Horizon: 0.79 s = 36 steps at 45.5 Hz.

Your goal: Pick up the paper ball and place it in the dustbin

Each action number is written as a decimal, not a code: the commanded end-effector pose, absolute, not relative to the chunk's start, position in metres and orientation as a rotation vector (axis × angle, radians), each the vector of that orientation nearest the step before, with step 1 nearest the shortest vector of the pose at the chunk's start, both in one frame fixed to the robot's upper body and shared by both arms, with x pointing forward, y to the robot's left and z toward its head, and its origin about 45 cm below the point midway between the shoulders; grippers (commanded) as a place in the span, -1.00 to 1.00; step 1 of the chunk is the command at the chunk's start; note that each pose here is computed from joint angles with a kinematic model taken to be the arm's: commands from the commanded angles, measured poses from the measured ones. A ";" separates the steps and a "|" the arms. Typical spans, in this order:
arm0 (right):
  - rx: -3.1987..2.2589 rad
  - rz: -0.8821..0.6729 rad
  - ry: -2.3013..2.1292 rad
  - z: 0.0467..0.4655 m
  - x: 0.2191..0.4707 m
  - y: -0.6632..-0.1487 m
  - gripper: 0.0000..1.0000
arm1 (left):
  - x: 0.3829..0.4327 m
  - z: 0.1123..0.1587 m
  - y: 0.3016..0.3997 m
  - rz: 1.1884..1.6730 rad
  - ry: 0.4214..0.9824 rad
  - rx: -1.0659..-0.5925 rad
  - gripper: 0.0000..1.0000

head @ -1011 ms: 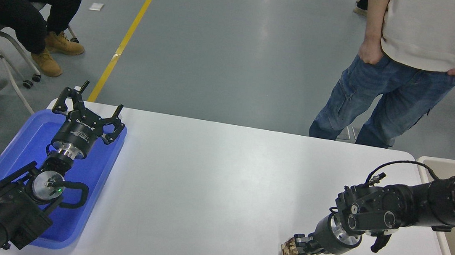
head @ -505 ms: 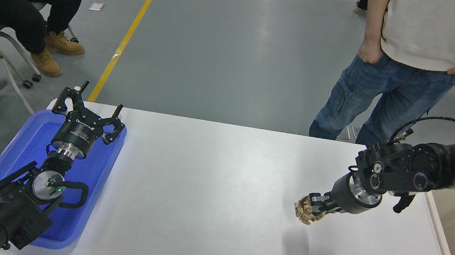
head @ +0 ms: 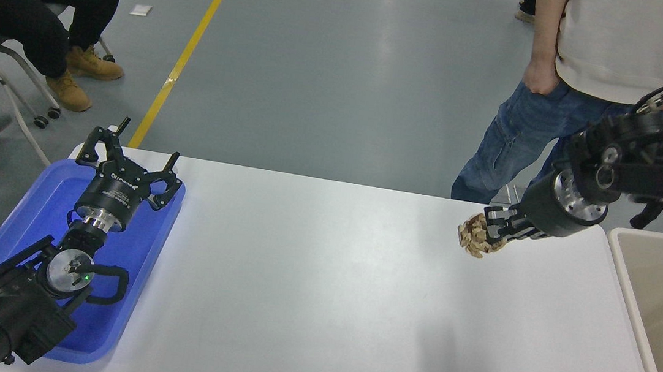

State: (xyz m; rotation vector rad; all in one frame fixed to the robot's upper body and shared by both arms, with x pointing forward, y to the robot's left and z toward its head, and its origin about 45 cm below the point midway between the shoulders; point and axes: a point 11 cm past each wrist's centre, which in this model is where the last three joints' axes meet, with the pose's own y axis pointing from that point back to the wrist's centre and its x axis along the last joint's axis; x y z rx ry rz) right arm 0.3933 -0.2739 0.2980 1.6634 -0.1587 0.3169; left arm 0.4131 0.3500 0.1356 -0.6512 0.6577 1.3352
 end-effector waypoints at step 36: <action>1.631 0.310 -0.314 0.335 0.406 -0.321 -1.00 | 0.4131 0.1355 0.3500 1.335 0.658 -0.650 1.00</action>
